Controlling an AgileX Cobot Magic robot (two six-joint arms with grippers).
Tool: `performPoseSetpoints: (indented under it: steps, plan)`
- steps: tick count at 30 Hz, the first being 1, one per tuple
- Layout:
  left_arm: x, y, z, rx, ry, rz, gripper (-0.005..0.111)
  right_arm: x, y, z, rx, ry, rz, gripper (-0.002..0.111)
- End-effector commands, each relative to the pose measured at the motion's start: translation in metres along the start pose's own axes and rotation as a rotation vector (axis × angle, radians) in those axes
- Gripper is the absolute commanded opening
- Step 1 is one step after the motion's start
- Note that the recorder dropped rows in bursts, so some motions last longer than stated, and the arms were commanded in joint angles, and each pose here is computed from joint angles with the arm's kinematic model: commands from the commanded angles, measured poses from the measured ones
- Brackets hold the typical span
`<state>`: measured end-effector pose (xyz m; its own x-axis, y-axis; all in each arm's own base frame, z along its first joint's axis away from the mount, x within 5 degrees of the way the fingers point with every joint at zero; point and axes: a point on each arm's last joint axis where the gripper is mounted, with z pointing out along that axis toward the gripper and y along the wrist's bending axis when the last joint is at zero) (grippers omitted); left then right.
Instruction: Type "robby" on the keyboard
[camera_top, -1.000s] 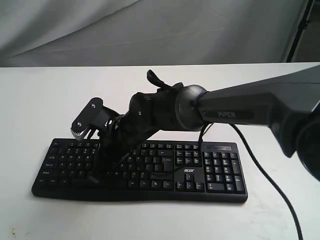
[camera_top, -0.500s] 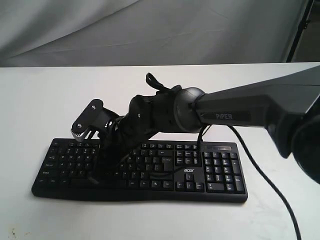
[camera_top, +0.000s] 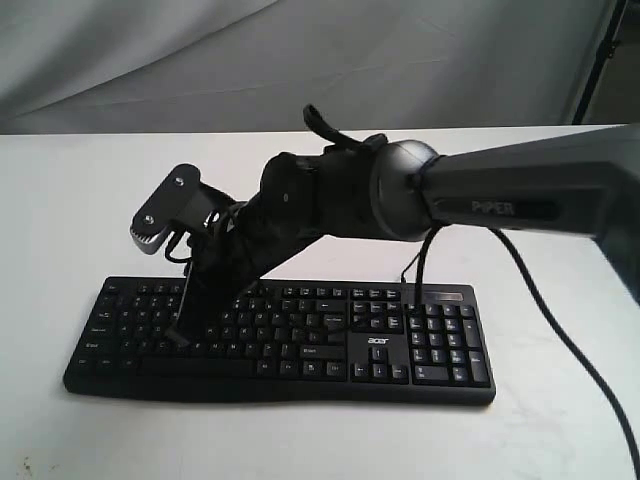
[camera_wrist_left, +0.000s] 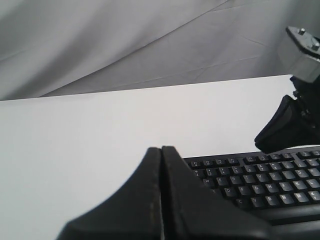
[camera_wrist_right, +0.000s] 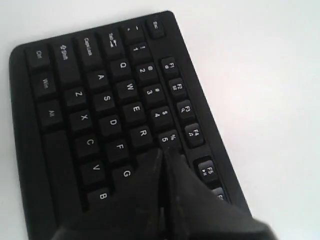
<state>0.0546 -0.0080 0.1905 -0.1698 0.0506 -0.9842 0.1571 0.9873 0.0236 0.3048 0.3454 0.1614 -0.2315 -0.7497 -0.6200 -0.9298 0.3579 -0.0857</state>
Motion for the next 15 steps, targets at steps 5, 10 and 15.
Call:
performPoseSetpoints:
  steps: [5, 10, 15]
  plan:
    - [0.001, 0.0, 0.0, 0.005, -0.005, 0.003, 0.0, -0.001, 0.01, -0.073, 0.118, -0.137, -0.03, 0.0]
    - [0.001, 0.0, 0.0, 0.005, -0.005, 0.003, 0.0, 0.013, 0.02, -0.127, 0.204, -0.245, -0.007, 0.0]
    - [0.001, 0.0, 0.0, 0.005, -0.005, 0.003, 0.0, 0.036, 0.036, -0.172, 0.255, -0.337, 0.038, 0.0]
